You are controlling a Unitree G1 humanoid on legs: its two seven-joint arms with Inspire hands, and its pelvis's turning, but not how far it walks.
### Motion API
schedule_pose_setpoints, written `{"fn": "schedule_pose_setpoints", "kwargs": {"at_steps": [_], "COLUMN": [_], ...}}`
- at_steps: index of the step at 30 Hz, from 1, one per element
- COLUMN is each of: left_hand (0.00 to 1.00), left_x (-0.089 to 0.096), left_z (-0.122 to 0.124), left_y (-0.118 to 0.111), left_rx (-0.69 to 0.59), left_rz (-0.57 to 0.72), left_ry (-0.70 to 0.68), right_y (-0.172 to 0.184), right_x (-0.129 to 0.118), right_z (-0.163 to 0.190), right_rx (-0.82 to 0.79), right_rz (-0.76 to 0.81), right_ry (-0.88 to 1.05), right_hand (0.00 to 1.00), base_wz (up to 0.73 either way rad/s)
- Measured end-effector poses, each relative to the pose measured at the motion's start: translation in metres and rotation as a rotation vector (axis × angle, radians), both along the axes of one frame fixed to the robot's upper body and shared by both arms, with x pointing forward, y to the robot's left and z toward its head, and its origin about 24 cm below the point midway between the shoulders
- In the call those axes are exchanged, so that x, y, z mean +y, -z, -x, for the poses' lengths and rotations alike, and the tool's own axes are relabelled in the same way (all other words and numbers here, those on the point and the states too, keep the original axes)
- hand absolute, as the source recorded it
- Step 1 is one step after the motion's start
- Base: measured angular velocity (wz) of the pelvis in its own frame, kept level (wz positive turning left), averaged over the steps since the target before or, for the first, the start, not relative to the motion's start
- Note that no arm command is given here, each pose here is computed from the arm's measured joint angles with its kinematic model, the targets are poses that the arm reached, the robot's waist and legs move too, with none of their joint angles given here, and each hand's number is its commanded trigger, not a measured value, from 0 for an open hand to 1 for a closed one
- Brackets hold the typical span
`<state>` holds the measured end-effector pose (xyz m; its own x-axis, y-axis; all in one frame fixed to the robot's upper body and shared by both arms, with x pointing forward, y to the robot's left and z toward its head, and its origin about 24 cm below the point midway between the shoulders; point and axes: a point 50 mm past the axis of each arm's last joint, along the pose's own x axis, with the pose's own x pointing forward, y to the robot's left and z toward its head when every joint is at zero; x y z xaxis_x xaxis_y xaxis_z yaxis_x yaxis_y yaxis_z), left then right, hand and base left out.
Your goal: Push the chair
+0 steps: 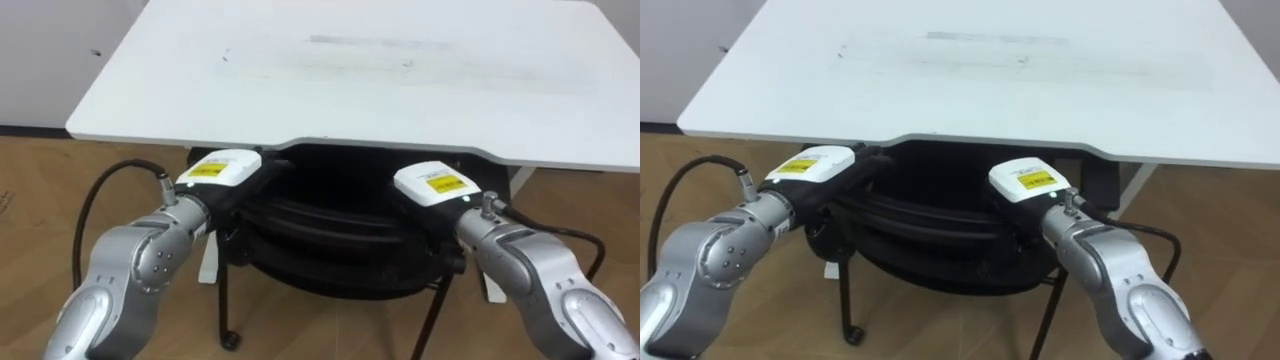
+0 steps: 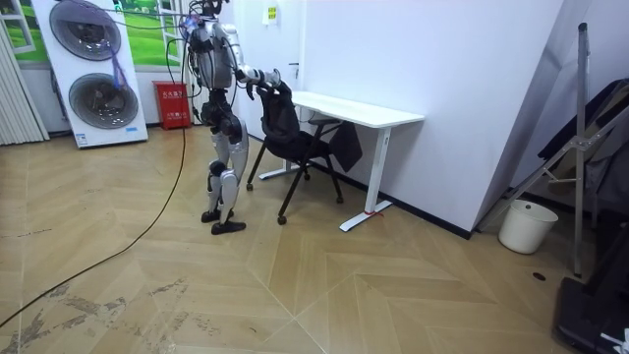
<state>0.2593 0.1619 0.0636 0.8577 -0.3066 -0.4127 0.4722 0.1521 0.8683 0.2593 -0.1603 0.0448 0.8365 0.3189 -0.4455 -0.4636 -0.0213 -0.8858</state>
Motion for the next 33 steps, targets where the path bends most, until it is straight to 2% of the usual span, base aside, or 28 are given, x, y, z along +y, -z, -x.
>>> {"fn": "schedule_pose_setpoints", "kwargs": {"at_steps": [6, 25, 29, 33], "left_hand": [0.0, 0.0, 0.0, 0.0], "left_x": [0.0, 0.0, 0.005, 0.013], "left_z": [0.0, -0.001, -0.003, -0.004], "left_y": [-0.001, 0.0, -0.003, -0.011], "left_rx": [-0.002, 0.005, -0.011, -0.06], "left_rz": [0.005, 0.026, 0.045, 0.058], "left_ry": [-0.001, -0.03, -0.061, -0.096], "right_y": [-0.01, -0.011, -0.015, -0.016], "right_x": [-0.003, -0.002, -0.008, -0.008], "right_z": [-0.003, -0.003, -0.005, -0.005], "right_rx": [0.004, 0.02, 0.02, 0.014], "right_rz": [-0.116, -0.184, -0.263, -0.273], "right_ry": [0.052, 0.066, 0.091, 0.083], "right_hand": [0.0, 0.0, 0.0, 0.0], "base_wz": [0.0, -0.01, 0.0, -0.04]}}
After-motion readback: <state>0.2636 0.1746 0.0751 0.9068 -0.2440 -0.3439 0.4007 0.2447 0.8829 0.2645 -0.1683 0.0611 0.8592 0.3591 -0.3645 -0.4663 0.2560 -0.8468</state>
